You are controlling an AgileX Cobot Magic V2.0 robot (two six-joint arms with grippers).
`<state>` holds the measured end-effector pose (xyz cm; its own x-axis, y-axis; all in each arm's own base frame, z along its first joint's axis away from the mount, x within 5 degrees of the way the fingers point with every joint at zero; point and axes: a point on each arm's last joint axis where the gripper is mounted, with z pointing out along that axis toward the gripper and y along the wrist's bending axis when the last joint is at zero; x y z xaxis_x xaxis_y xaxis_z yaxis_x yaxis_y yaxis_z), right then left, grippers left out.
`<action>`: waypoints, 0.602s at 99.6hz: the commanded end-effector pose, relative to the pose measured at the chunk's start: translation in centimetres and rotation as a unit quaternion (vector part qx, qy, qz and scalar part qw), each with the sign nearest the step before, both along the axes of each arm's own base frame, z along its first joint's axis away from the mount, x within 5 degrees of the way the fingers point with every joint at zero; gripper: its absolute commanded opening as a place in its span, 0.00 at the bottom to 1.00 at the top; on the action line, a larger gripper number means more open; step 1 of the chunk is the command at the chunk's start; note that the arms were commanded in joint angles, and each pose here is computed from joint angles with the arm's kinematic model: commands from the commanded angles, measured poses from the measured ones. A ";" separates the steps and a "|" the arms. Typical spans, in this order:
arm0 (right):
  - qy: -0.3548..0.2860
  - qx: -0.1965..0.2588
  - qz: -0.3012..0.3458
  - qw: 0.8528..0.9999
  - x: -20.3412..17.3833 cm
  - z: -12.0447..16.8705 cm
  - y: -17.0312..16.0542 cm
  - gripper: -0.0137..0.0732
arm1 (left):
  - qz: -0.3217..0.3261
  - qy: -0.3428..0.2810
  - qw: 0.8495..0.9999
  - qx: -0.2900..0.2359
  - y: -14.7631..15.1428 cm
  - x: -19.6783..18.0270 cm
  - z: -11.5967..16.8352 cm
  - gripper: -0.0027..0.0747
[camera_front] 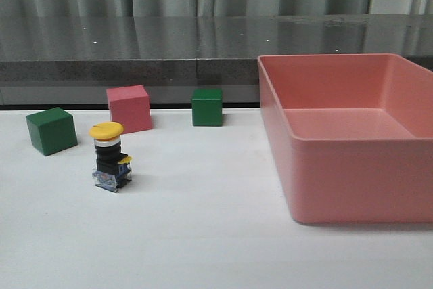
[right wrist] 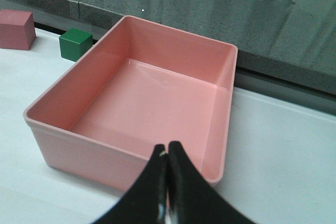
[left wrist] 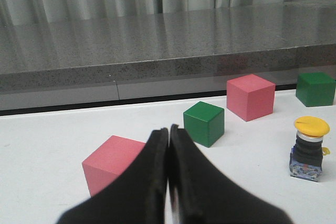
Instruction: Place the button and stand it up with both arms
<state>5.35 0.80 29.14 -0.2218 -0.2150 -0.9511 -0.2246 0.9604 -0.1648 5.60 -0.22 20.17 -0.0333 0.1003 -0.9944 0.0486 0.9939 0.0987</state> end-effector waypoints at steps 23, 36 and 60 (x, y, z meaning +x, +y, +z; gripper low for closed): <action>-0.144 0.050 -0.014 0.988 -0.2 -1.6 -0.1 0.09 | -0.003 -0.038 0.999 -0.009 -0.1 0.0 -0.5 0.01; -0.206 0.087 -0.012 0.975 -0.7 -3.9 0.0 0.09 | -0.003 -0.038 0.999 -0.009 -0.1 0.0 -0.5 0.01; -0.201 0.129 -0.035 0.971 -0.1 -7.2 -0.2 0.09 | -0.003 -0.038 0.999 -0.009 -0.1 0.0 -0.5 0.01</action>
<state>5.50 0.76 20.87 0.0323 0.0052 -0.9995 -0.1369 0.9906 0.0007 5.60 -0.22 20.19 -0.0310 0.1002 -0.9945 0.0486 0.9939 0.0987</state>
